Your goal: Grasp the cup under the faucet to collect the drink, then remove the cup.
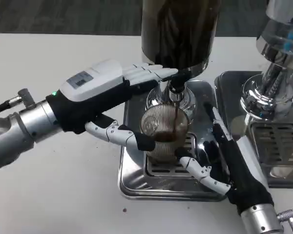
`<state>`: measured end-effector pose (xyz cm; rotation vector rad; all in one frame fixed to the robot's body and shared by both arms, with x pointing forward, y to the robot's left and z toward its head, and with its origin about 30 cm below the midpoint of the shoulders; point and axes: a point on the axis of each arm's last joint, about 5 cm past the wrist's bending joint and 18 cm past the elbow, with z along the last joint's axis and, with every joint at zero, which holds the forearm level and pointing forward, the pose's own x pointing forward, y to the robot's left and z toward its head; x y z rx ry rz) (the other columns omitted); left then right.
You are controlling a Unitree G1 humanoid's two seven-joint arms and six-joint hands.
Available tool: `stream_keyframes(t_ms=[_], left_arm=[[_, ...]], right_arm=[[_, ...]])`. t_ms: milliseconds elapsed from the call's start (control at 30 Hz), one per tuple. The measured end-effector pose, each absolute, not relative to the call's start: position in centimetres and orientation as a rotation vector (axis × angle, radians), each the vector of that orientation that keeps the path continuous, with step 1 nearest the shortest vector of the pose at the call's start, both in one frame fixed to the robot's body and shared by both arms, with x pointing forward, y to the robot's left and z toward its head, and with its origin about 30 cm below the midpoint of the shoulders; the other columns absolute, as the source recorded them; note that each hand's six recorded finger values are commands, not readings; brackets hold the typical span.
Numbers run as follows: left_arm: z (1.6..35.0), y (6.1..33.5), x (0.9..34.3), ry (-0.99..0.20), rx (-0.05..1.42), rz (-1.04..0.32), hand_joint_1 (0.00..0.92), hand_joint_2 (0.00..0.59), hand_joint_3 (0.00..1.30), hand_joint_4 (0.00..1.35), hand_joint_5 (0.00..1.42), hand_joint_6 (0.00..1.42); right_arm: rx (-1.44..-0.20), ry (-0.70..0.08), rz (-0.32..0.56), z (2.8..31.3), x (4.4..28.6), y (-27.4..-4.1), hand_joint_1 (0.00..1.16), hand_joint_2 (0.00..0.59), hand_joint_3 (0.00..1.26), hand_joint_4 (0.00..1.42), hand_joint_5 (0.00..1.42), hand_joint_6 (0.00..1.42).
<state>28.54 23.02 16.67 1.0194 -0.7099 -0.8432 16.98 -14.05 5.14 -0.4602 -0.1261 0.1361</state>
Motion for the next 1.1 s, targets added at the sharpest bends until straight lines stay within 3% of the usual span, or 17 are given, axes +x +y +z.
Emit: stream_keyframes(t_ms=[1100], left_arm=[[17.6, 24.2, 28.6, -0.724, 0.924, -0.772, 0.0, 0.085, 0.15, 0.05, 0.09, 0.09]], right_arm=[[-0.438, -0.121, 0.142, 4.9, 17.5, -13.7, 0.5, 0.255, 0.02, 0.0, 0.0, 0.08]])
